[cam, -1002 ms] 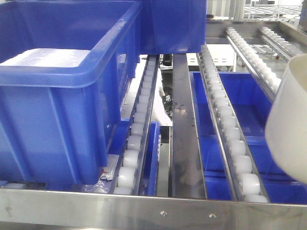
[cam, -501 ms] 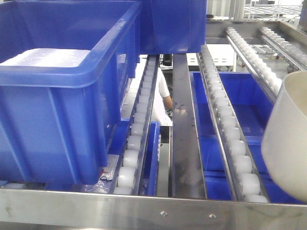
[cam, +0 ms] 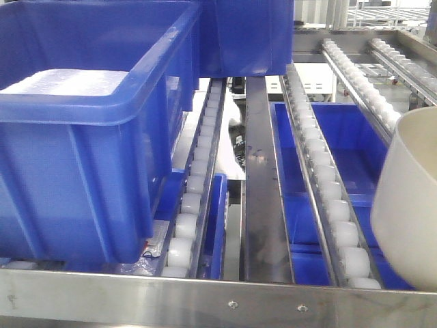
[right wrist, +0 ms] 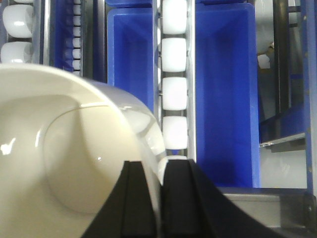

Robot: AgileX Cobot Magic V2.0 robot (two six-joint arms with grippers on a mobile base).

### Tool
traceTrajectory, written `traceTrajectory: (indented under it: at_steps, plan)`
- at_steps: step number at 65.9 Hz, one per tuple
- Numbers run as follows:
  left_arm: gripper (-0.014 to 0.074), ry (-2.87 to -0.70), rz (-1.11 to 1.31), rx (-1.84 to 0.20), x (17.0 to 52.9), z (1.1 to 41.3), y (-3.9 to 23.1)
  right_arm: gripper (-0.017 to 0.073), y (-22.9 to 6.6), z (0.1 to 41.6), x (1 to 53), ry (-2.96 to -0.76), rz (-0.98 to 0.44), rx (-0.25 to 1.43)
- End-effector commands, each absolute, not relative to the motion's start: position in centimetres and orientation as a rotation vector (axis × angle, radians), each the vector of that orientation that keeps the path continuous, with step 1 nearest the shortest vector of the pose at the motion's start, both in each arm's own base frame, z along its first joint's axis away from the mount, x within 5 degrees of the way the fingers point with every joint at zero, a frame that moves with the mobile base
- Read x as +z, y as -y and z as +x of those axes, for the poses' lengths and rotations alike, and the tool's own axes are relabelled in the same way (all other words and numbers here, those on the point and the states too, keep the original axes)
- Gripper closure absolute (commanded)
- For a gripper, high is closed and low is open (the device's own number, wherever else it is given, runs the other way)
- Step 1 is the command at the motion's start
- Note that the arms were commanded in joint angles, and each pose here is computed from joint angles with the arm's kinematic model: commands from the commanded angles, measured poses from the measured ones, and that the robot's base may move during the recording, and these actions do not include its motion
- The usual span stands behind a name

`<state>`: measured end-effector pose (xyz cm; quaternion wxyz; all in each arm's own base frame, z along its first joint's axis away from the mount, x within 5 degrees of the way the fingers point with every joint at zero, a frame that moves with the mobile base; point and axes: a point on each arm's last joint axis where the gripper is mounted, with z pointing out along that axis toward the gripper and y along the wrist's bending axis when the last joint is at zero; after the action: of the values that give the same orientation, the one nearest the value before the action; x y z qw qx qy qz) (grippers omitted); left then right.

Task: Move white bin to right shelf second layer

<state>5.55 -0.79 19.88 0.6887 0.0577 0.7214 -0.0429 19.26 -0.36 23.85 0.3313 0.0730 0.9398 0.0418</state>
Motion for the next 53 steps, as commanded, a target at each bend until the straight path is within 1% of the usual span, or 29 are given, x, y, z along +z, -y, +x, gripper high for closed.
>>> traceTrajectory:
  at_steps: [1,9,13,37,41,45,53]
  plan:
    - [0.0509,-1.549,0.123,-0.105,19.5,5.6,0.8,0.0308,0.4,20.0,25.3,-2.347,0.191,0.11]
    - [0.0509,-1.549,0.123,-0.105,19.5,5.6,0.8,0.0191,0.4,20.1,25.4,-2.331,0.191,0.109]
    - [0.0509,-1.549,0.123,-0.105,19.5,5.6,0.8,0.0156,0.4,20.1,25.5,-2.318,0.191,0.108]
    - [0.0509,-1.549,0.123,-0.105,19.5,5.6,0.8,0.0154,0.4,18.3,28.2,-2.173,0.176,0.109]
    - [0.0509,-1.549,0.123,-0.105,19.5,5.6,0.8,0.0162,0.4,17.9,28.6,-2.154,0.173,0.109]
    - [0.0509,-1.549,0.123,-0.105,19.5,5.6,0.8,0.019,0.3,17.6,28.9,-2.133,0.171,0.11]
    - [0.0509,-1.549,0.123,-0.105,19.5,5.6,0.8,0.0319,0.3,16.7,29.8,-2.063,0.166,0.108]
